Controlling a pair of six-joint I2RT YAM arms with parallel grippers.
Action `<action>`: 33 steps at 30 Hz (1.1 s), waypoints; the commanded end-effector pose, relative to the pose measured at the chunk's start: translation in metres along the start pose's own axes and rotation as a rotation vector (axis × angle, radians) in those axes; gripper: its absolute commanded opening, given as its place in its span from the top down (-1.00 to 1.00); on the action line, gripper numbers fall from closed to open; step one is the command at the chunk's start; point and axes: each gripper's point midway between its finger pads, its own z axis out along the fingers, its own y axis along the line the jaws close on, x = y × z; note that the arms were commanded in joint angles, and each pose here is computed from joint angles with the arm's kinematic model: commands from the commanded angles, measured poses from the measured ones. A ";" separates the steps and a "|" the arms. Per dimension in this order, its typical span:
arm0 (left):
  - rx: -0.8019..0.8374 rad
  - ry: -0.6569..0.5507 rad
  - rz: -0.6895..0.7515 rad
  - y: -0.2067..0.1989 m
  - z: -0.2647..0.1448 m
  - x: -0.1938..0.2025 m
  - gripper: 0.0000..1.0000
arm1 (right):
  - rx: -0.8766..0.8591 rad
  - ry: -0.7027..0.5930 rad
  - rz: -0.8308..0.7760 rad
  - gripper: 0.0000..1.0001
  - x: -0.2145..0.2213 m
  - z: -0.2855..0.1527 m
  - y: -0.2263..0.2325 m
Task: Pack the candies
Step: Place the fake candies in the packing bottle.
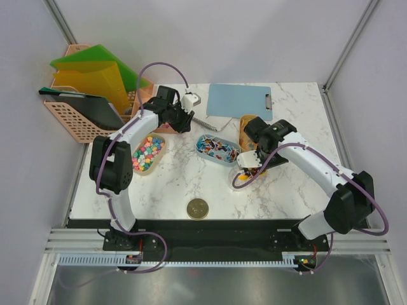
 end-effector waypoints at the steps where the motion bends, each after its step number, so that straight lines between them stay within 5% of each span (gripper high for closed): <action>1: -0.016 -0.055 -0.018 0.007 0.001 -0.013 0.30 | 0.000 0.103 0.034 0.99 0.012 -0.013 -0.001; 28: 0.018 -0.113 -0.046 -0.003 -0.002 -0.018 0.24 | 0.045 0.364 -0.067 1.00 0.027 -0.037 -0.004; 31: 0.053 -0.154 -0.067 -0.011 -0.013 -0.033 0.22 | 0.099 0.332 -0.055 1.00 0.030 -0.052 -0.012; 33: 0.143 -0.199 -0.114 -0.028 -0.024 -0.050 0.21 | 0.109 0.202 0.040 1.00 0.014 -0.053 -0.018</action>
